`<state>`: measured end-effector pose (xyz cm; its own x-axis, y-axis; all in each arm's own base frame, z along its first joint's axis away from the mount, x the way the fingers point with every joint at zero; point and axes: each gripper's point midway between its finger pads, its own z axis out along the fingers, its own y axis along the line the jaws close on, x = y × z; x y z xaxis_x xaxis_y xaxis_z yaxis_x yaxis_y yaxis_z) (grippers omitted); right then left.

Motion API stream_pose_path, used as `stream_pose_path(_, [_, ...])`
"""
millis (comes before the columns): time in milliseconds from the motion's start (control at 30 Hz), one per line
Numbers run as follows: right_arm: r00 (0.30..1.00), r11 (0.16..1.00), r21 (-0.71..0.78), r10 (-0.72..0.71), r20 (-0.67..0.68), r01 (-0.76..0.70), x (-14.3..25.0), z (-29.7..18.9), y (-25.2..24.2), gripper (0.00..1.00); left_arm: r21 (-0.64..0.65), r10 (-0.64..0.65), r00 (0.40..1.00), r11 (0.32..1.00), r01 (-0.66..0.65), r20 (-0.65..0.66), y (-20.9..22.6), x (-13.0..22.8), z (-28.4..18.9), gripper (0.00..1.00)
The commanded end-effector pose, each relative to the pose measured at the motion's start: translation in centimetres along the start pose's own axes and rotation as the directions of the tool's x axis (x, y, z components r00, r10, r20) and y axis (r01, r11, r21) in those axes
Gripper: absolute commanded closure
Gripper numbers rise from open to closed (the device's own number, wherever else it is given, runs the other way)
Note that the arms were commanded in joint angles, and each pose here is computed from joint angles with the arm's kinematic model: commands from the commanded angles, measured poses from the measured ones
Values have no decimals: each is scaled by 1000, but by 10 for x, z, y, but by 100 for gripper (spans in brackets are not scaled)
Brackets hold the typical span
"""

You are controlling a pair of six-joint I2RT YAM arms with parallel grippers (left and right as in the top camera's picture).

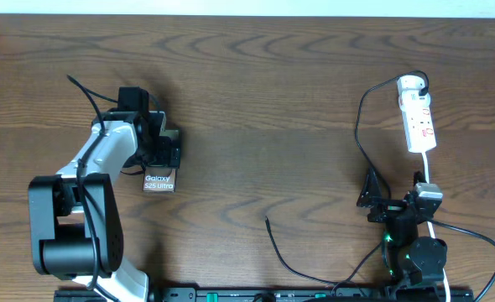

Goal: Plug charger to phone and switch on socket
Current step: 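Lower the left gripper around the phone's long edges, then close the left gripper on the phone sides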

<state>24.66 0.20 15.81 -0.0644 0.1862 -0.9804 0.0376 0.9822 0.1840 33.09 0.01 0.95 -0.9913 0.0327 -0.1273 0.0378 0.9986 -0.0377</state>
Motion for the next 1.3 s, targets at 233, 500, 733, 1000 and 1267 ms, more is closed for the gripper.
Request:
stream_pose_path(233, [1000, 1000, -7, -12, -2, 12, 1, 0, 2, 1, -15, 49, 999, 999, -49, -23, -12, 6, 6, 2])
stream_pose_path(500, [1000, 1000, -7, -12, -2, 12, 1, 0, 2, 1, -15, 49, 999, 999, -49, -13, -11, 7, 11, 2])
stream_pose_path(733, [1000, 1000, -7, -12, -2, 12, 1, 0, 2, 1, -16, 49, 999, 999, -49, -10, -11, 10, 16, 2])
stream_pose_path(1000, [1000, 1000, -7, -12, -2, 12, 1, 0, 2, 1, -16, 50, 999, 999, -50, -10, -11, 10, 16, 2])
stream_pose_path(1267, [1000, 1000, -7, -12, -2, 12, 1, 0, 2, 1, -17, 50, 999, 999, -50, -1, -11, 15, 23, 2])
